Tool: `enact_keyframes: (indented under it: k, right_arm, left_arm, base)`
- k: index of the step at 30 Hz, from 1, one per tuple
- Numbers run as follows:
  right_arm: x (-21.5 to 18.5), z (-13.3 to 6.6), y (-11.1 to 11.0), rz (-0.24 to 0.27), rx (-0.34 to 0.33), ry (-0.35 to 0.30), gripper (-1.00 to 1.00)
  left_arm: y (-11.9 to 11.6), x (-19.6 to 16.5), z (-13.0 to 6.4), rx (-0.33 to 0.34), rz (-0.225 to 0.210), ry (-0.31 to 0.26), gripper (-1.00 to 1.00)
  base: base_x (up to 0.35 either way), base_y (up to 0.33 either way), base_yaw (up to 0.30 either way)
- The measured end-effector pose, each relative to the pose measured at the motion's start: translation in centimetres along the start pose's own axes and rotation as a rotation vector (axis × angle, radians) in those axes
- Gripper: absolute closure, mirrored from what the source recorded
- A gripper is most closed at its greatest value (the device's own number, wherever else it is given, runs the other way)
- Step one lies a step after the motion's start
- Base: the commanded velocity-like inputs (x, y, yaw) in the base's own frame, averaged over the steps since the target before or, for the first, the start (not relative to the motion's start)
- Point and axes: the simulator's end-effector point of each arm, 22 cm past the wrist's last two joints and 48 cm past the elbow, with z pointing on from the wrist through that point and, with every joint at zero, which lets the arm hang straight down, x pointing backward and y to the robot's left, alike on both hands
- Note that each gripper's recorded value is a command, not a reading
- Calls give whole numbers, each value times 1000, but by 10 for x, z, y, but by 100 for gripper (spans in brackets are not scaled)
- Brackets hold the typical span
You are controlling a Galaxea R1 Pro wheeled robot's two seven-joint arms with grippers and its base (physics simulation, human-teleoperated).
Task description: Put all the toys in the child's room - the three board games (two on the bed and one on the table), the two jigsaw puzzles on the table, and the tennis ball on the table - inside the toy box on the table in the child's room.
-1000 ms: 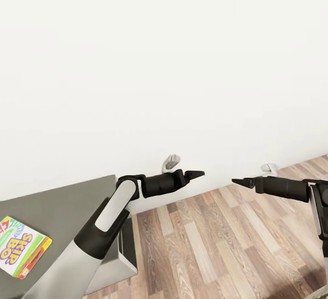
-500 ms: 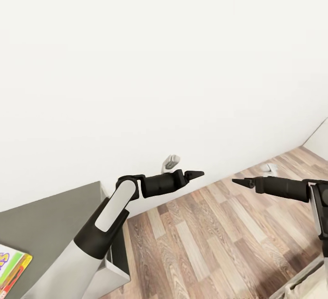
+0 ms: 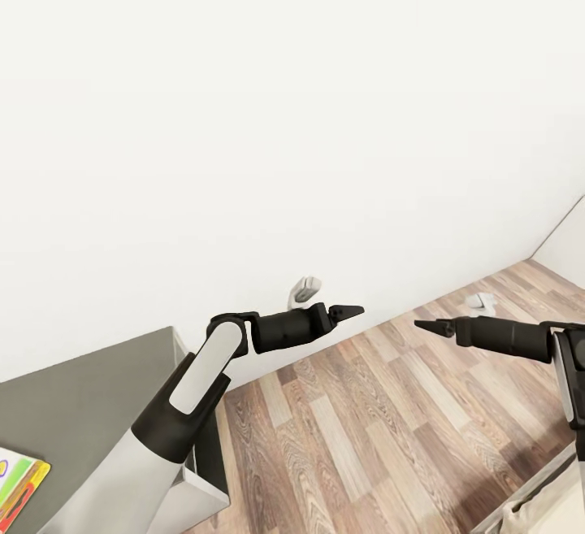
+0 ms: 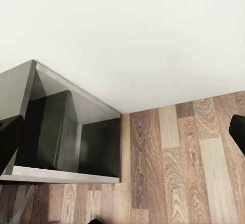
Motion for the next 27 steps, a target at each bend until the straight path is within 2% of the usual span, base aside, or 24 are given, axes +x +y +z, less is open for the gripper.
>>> enact_keyframes:
  k: [20,27]
  right_arm:
    - [2,2,-1,13,-6,3,-100]
    - [1,4,2,16,-14,-3,-100]
  left_arm:
    - [3,0,0,-13,12,-1,-100]
    - [3,0,0,-16,13,-1,-100]
  base:
    - [0,0,-7]
    - [0,0,-119]
